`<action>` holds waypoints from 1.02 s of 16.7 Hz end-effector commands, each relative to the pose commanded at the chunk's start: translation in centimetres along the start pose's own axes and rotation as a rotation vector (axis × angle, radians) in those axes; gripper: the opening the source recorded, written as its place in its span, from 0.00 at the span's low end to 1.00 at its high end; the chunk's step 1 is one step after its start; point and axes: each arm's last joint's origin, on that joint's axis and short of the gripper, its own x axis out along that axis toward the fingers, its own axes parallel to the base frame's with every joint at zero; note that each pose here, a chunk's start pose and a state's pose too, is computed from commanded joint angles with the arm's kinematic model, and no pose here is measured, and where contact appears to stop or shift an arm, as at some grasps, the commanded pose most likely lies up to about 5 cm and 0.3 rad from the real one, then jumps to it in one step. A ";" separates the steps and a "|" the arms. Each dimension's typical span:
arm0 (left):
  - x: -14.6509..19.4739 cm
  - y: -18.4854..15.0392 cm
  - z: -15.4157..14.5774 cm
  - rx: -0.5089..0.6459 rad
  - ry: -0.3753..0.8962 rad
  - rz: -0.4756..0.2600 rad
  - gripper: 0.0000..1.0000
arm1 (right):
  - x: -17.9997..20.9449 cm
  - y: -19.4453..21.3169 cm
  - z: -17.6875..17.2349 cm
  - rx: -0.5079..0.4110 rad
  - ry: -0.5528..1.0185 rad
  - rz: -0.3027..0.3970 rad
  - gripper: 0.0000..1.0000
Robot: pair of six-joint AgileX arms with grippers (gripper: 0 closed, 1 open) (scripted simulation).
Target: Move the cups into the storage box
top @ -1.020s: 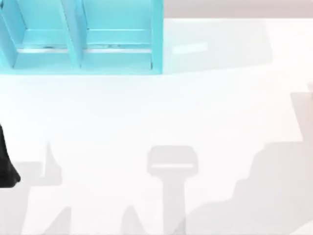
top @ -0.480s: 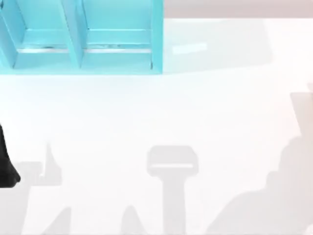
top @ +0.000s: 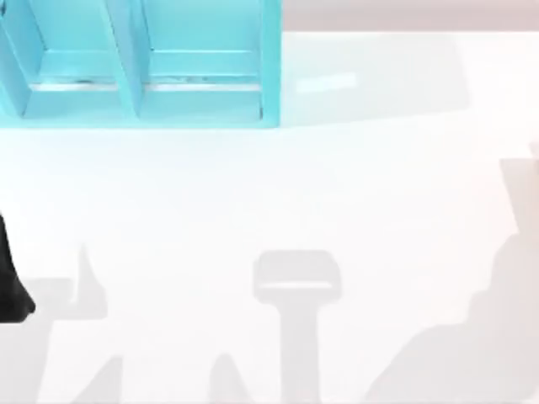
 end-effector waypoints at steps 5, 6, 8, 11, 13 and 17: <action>0.0 0.0 0.0 0.000 0.000 0.000 1.00 | 0.0 0.0 0.0 0.000 0.000 0.000 0.60; 0.0 0.0 0.0 0.000 0.000 0.000 1.00 | 0.0 0.0 0.0 0.000 0.000 0.000 0.68; 0.0 0.0 0.0 0.000 0.000 0.000 1.00 | 0.0 0.0 0.0 0.000 0.000 0.000 0.83; 0.0 0.0 0.0 0.000 0.000 0.000 1.00 | 0.0 0.0 0.0 0.000 0.000 0.000 1.00; 0.0 0.0 0.0 0.000 0.000 0.000 1.00 | 0.0 0.0 0.0 0.000 0.000 0.000 1.00; 0.0 0.0 0.0 0.000 0.000 0.000 1.00 | 0.0 0.0 0.0 0.000 0.000 0.000 1.00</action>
